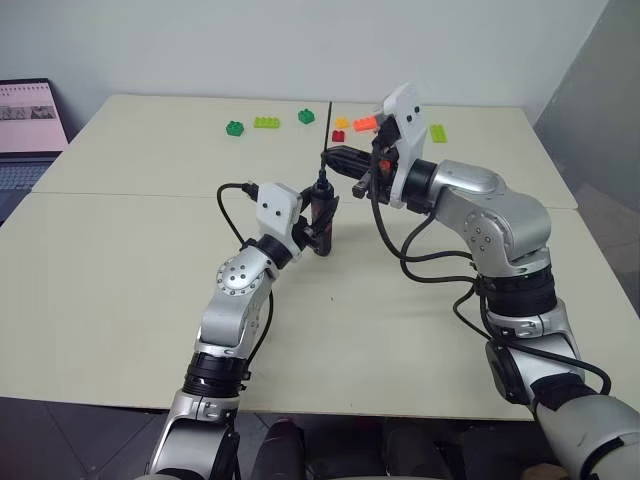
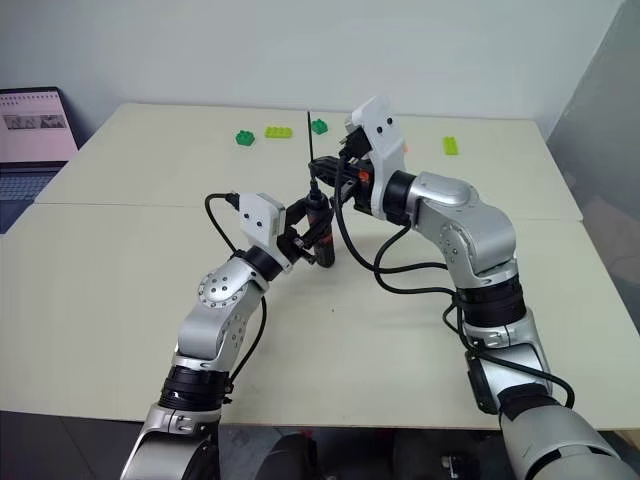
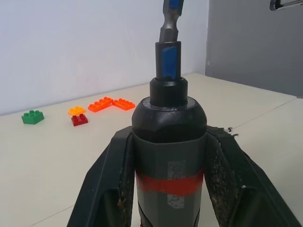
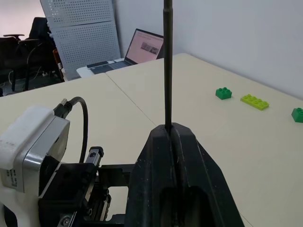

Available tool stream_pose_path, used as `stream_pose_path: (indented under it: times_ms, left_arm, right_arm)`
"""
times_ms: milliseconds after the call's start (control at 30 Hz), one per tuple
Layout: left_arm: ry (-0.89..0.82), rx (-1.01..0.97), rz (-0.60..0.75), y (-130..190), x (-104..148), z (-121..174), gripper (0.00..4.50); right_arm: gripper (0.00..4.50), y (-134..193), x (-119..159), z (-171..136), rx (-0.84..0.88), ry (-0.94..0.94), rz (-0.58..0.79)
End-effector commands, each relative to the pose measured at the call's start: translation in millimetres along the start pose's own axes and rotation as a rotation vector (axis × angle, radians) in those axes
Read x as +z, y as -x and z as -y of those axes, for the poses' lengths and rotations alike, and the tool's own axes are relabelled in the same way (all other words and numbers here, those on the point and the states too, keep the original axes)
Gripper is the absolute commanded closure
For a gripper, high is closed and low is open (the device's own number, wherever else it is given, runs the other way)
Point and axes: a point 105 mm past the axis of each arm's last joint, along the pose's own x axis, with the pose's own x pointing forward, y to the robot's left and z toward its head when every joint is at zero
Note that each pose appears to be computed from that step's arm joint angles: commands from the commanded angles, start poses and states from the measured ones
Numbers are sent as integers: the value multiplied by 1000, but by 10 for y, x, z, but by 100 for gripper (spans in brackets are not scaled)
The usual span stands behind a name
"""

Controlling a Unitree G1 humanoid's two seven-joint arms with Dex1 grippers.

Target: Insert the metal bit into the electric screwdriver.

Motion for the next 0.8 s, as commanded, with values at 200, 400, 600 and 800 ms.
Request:
stream_pose_path:
  times_ms: [200,400,600,800]
  left_arm:
    - [-50,15,-10,33,-5,-63,284]
    - [-54,17,-8,30,-5,-72,284]
    - [-54,20,-8,32,-7,-77,284]
    - [-50,27,-7,41,-10,-83,284]
  right_arm:
    - [450,-8,-56,58,-55,-55,-38]
    - [450,-9,-20,19,-51,-49,-25]
    - [450,18,128,-4,-35,-1,32]
    - [450,64,293,-16,-22,35,86]
